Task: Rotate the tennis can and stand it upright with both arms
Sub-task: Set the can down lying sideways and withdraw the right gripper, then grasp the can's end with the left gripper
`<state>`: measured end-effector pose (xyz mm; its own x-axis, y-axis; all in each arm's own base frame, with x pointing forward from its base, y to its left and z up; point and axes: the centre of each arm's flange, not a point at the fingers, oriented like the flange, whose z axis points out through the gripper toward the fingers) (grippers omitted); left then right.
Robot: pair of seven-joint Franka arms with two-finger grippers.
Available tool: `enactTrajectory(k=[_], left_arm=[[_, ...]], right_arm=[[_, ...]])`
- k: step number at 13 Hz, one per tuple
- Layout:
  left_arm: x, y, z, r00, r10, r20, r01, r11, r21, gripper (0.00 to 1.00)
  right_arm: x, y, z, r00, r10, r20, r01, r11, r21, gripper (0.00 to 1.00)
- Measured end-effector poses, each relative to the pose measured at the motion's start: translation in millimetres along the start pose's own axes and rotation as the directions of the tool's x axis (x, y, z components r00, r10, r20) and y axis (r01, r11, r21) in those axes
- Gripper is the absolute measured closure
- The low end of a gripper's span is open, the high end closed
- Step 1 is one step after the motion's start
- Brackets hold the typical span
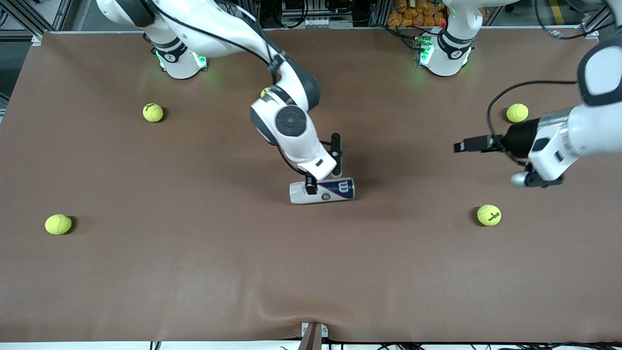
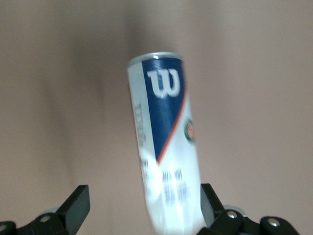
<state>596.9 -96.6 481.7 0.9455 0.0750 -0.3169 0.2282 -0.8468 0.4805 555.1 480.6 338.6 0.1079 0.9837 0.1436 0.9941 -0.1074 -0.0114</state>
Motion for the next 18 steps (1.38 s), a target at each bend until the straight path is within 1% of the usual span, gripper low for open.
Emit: enactTrajectory(k=[2, 4, 5, 7, 9, 11, 12, 14, 16, 17, 18], left_arm=[[11.6, -7.0, 37.8, 0.998, -0.062, 0.011, 0.063, 0.991, -0.119, 0.00], [21.0, -10.0, 76.6, 0.992, -0.125, 0.021, 0.127, 0.970, -0.208, 0.00], [26.7, -9.4, 93.4, 0.988, -0.152, 0.022, 0.153, 0.958, -0.241, 0.00], [39.8, -5.7, 122.3, 0.980, -0.199, 0.020, 0.195, 0.931, -0.308, 0.00], [46.6, -1.6, 148.4, 0.979, -0.203, 0.015, 0.196, 0.920, -0.341, 0.00], [45.7, -5.2, 174.7, 0.983, -0.182, 0.010, 0.173, 0.912, -0.372, 0.00], [43.9, -11.9, 188.5, 0.986, -0.169, 0.014, 0.160, 0.900, -0.405, 0.00], [40.3, -30.1, 217.9, 0.989, -0.144, 0.015, 0.132, 0.858, -0.496, 0.00], [38.0, -42.6, 248.9, 0.991, -0.133, 0.006, 0.112, 0.810, -0.576, 0.00], [36.2, -44.0, 264.2, 0.992, -0.127, 0.001, 0.103, 0.795, -0.598, 0.00], [33.8, -43.5, 278.0, 0.992, -0.125, -0.004, 0.097, 0.788, -0.607, 0.00]], right_arm=[[-44.8, 32.8, -51.9, 0.992, 0.127, 0.021, -0.127, 0.992, 0.007, 0.00], [-104.6, 73.5, -85.2, 0.964, 0.265, 0.029, -0.265, 0.964, -0.003, 0.00], [-140.7, 94.6, -99.2, 0.941, 0.337, 0.032, -0.337, 0.942, -0.011, 0.00], [-215.2, 126.9, -132.7, 0.882, 0.468, 0.046, -0.467, 0.884, -0.035, 0.00], [-281.2, 141.2, -177.3, 0.816, 0.576, 0.054, -0.573, 0.817, -0.061, 0.00], [-343.5, 145.9, -217.8, 0.748, 0.662, 0.050, -0.658, 0.750, -0.074, 0.00], [-373.5, 146.0, -234.5, 0.716, 0.696, 0.046, -0.693, 0.717, -0.076, 0.00], [-423.2, 137.3, -265.3, 0.647, 0.760, 0.056, -0.757, 0.650, -0.069, 0.00], [-457.6, 120.2, -293.1, 0.545, 0.834, 0.080, -0.833, 0.550, -0.058, 0.00], [-469.0, 110.5, -305.7, 0.492, 0.866, 0.090, -0.866, 0.497, -0.053, 0.00], [-476.9, 101.1, -317.7, 0.439, 0.893, 0.096, -0.894, 0.445, -0.050, 0.00]])
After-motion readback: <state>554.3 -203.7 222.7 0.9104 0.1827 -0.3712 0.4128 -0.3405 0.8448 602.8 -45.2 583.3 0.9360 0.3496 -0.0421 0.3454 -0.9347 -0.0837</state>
